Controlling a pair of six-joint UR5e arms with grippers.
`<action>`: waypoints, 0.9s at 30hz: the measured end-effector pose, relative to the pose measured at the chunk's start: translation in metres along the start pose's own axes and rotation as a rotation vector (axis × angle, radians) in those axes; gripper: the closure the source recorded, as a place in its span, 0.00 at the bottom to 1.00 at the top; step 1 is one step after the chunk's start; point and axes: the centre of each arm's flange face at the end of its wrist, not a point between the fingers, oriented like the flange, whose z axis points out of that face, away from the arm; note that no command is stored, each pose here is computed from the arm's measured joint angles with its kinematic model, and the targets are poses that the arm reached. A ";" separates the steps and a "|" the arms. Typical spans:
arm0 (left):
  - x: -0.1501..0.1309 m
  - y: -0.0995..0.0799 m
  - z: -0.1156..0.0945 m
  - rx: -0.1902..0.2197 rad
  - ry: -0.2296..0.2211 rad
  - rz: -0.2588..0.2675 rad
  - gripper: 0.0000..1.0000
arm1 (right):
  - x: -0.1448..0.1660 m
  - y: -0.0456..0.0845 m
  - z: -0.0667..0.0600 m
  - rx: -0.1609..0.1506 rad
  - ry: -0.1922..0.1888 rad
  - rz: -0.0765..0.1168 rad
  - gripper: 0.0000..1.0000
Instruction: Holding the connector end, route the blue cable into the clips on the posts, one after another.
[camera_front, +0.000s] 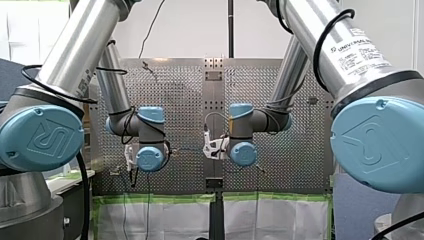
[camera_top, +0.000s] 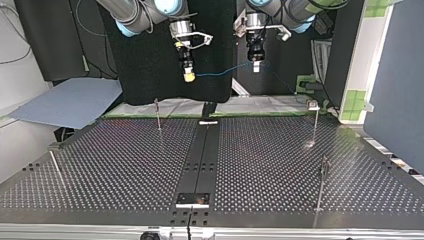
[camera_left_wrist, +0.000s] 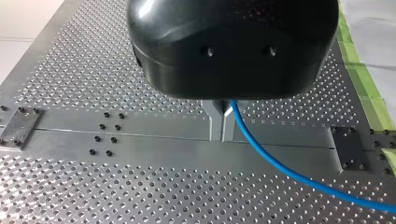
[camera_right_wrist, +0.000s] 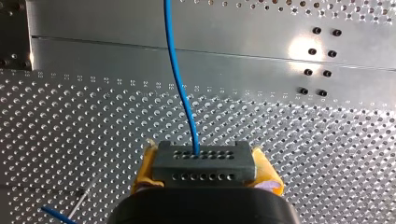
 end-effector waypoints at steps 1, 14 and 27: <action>0.000 0.000 0.000 0.000 0.000 0.000 1.00 | 0.000 0.000 0.000 0.000 0.000 0.000 1.00; 0.000 0.000 0.000 0.000 0.000 0.000 1.00 | 0.000 0.000 0.000 0.000 0.000 0.000 1.00; 0.009 0.000 -0.007 0.010 0.034 0.021 1.00 | 0.000 0.000 0.000 0.000 0.000 0.000 1.00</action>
